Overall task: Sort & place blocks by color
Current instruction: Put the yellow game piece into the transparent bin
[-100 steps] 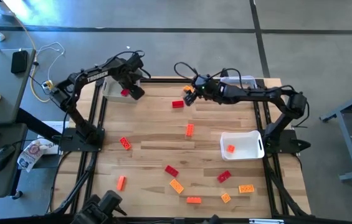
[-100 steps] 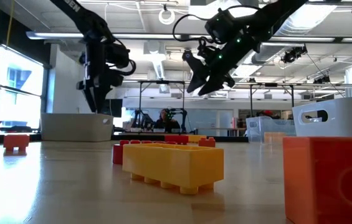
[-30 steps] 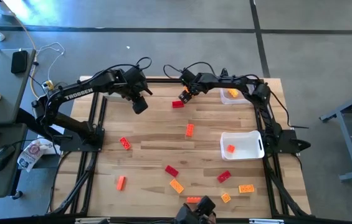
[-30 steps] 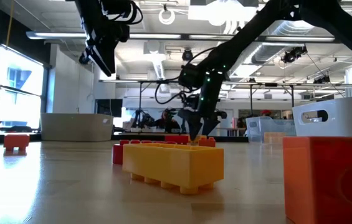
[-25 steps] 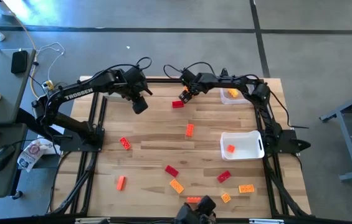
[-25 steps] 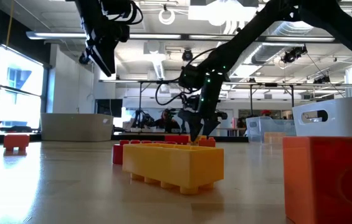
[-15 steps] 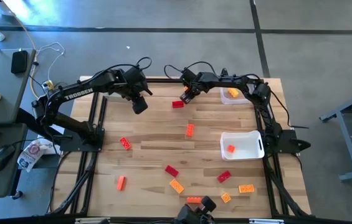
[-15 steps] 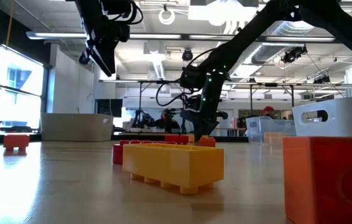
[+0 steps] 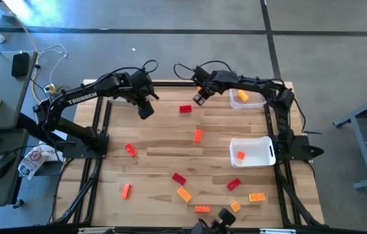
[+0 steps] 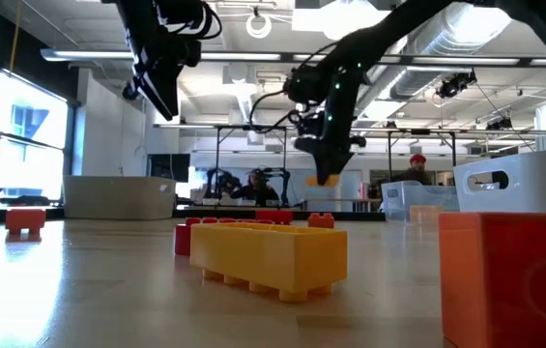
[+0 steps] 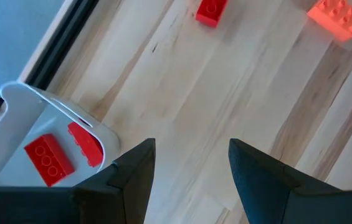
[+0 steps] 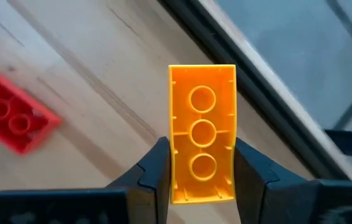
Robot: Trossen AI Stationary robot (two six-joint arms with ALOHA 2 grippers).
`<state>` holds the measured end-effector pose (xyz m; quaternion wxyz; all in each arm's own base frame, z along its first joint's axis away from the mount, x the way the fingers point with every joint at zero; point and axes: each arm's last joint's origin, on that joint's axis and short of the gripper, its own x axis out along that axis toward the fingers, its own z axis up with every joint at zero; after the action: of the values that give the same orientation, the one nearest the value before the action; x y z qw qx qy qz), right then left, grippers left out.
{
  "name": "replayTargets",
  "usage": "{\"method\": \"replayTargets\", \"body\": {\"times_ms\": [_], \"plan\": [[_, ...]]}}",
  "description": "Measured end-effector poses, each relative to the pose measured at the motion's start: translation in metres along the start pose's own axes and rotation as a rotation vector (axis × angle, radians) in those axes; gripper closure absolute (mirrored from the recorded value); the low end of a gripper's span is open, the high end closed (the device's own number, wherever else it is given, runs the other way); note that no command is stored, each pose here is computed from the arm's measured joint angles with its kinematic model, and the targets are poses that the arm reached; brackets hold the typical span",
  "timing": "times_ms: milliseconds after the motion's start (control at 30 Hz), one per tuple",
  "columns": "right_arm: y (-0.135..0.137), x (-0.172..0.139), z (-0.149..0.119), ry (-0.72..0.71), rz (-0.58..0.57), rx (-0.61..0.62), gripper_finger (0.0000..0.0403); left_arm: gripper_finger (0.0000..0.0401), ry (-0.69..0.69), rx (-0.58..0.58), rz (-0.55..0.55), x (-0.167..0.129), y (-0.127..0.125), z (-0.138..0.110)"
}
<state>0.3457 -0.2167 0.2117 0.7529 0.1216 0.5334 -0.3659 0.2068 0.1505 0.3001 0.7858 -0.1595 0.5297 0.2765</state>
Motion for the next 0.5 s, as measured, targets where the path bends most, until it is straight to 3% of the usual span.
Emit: {"method": "replayTargets", "body": {"times_ms": [267, 500], "plan": [[-0.018, -0.052, -0.014, 0.036, -0.116, -0.020, 0.0301, 0.0211, 0.062, 0.015, -0.001, 0.015, -0.001, -0.011], [-0.043, -0.096, -0.029, 0.037, -0.242, 0.068, 0.0301, 0.0211, 0.092, 0.017, -0.001, 0.024, -0.002, -0.017]]}}
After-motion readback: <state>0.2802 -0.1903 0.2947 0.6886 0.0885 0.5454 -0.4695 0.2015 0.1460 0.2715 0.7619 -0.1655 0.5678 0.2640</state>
